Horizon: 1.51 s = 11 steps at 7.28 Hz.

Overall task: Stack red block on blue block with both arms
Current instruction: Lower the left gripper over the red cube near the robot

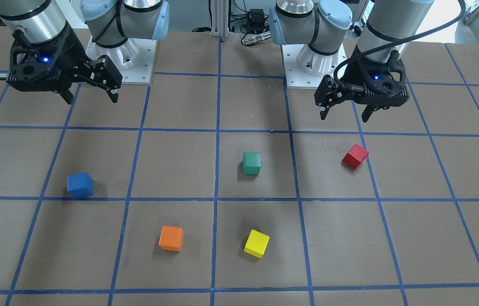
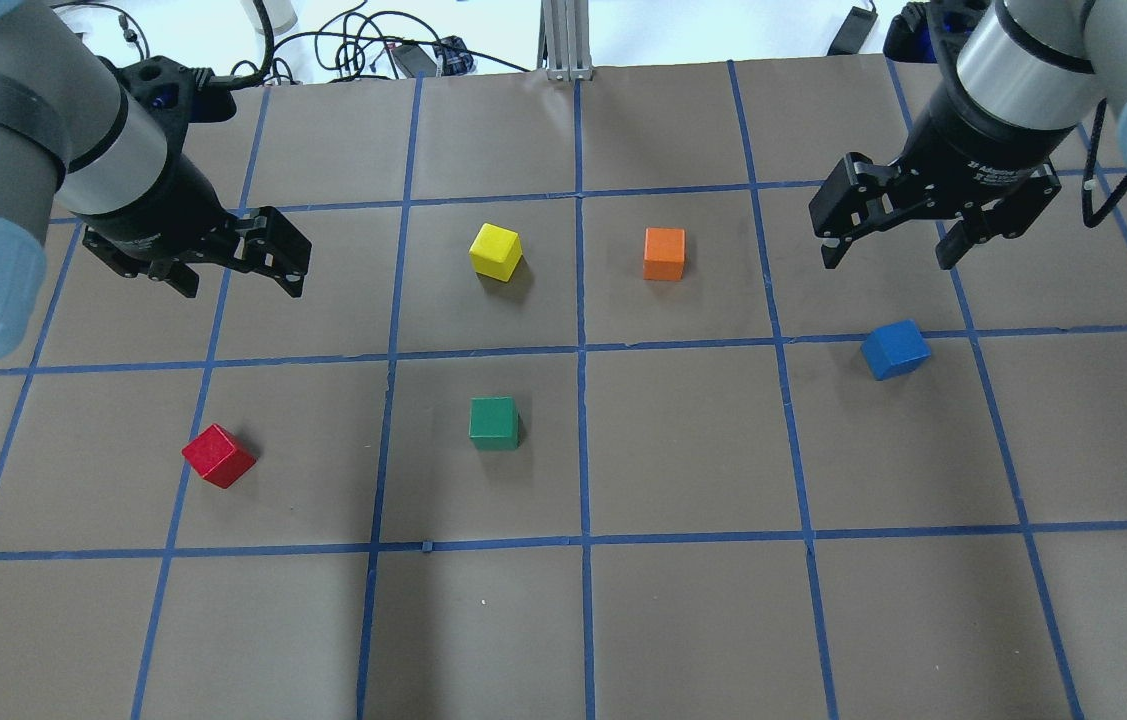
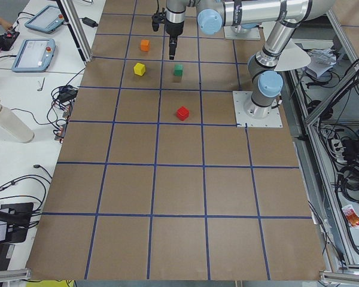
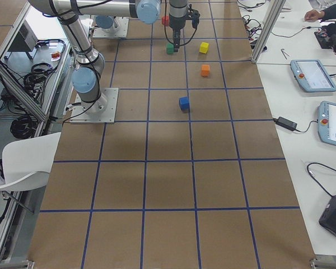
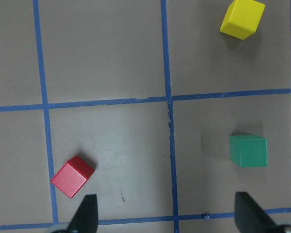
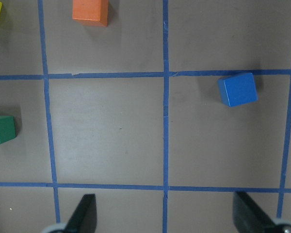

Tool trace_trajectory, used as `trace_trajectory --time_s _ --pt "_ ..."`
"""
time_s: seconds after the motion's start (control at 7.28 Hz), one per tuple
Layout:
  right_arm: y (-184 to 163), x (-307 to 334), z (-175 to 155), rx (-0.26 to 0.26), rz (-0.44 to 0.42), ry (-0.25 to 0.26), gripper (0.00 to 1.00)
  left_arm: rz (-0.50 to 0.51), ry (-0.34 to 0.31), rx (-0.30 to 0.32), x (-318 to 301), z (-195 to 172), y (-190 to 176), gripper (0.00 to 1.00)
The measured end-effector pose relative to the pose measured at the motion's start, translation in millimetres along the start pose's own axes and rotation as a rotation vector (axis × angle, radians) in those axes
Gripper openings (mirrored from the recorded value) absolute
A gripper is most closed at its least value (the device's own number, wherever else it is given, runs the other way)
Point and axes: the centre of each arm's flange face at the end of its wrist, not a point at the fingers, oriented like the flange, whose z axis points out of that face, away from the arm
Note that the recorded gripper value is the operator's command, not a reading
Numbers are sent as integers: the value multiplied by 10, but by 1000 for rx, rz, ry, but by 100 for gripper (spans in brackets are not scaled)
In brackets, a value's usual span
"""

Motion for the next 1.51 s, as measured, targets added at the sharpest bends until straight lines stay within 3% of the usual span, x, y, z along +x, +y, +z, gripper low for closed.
trace_trajectory --time_s 0.27,0.55,0.96,1.37,1.51 --pt "13 13 -25 3 -1 22 100 0 0 -1 -1 5 -3 100" --pt "20 81 -50 5 -1 98 100 0 0 0 -1 0 -7 100" --pt "20 91 -51 7 -2 110 100 5 1 -5 1 20 11 100" --pt "15 85 -49 9 -2 104 100 176 11 -44 -11 350 224 100" --pt "11 85 -45 9 -2 104 100 219 4 -16 -37 548 284 100"
